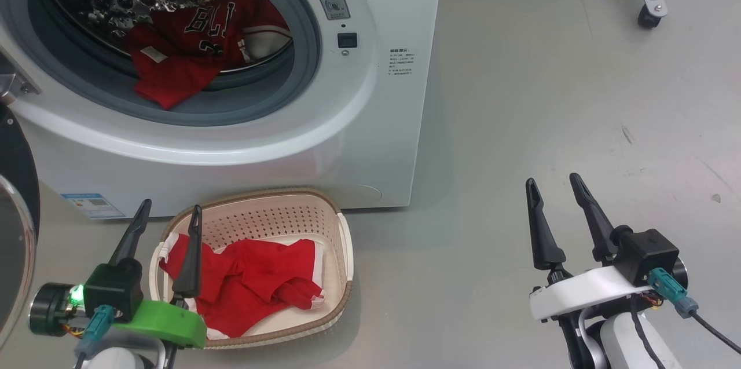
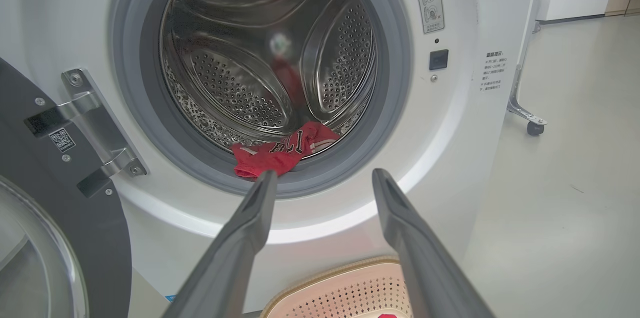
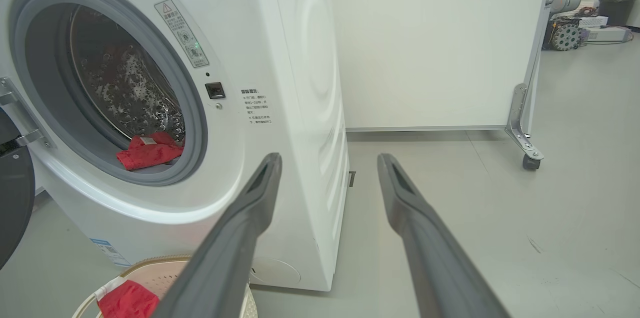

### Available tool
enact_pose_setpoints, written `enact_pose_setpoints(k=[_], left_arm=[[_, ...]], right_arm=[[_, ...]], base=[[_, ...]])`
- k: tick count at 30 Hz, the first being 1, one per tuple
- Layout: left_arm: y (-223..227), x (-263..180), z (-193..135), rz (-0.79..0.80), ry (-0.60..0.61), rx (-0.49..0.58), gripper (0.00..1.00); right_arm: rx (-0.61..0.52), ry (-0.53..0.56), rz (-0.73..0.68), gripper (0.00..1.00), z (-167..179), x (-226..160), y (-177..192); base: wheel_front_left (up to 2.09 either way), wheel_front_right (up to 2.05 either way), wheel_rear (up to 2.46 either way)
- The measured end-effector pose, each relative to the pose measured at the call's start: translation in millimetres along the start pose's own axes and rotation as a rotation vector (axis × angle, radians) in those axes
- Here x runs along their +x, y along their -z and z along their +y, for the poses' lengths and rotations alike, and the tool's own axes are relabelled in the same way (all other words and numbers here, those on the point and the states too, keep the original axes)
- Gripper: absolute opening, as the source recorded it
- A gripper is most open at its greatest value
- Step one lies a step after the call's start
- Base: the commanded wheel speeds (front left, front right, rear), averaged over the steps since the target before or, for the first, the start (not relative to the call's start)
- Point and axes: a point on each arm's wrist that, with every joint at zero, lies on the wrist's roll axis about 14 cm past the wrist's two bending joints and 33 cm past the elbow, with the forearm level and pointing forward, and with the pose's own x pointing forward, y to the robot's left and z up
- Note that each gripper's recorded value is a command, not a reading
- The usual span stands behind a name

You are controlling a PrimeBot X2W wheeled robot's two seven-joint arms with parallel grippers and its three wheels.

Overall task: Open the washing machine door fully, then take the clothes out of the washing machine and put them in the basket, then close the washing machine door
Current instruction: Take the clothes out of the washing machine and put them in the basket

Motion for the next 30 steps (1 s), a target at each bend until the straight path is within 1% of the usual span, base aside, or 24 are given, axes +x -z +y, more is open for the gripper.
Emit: enact_pose_setpoints(k=[19,30], left_arm=[[2.4,3.3,-0.7,0.003,0.002,-0.007,1.00],[24.3,11.0,2.1,0.061,0.005,0.004,1.00]], right_arm=[[0.003,0.007,0.008,1.00,-2.8,1.0,3.3],[0.016,0.019,0.051,1.00,-7.5,5.4,19.4]], base=[[0.00,0.00,0.00],[0.00,0.00,0.00]])
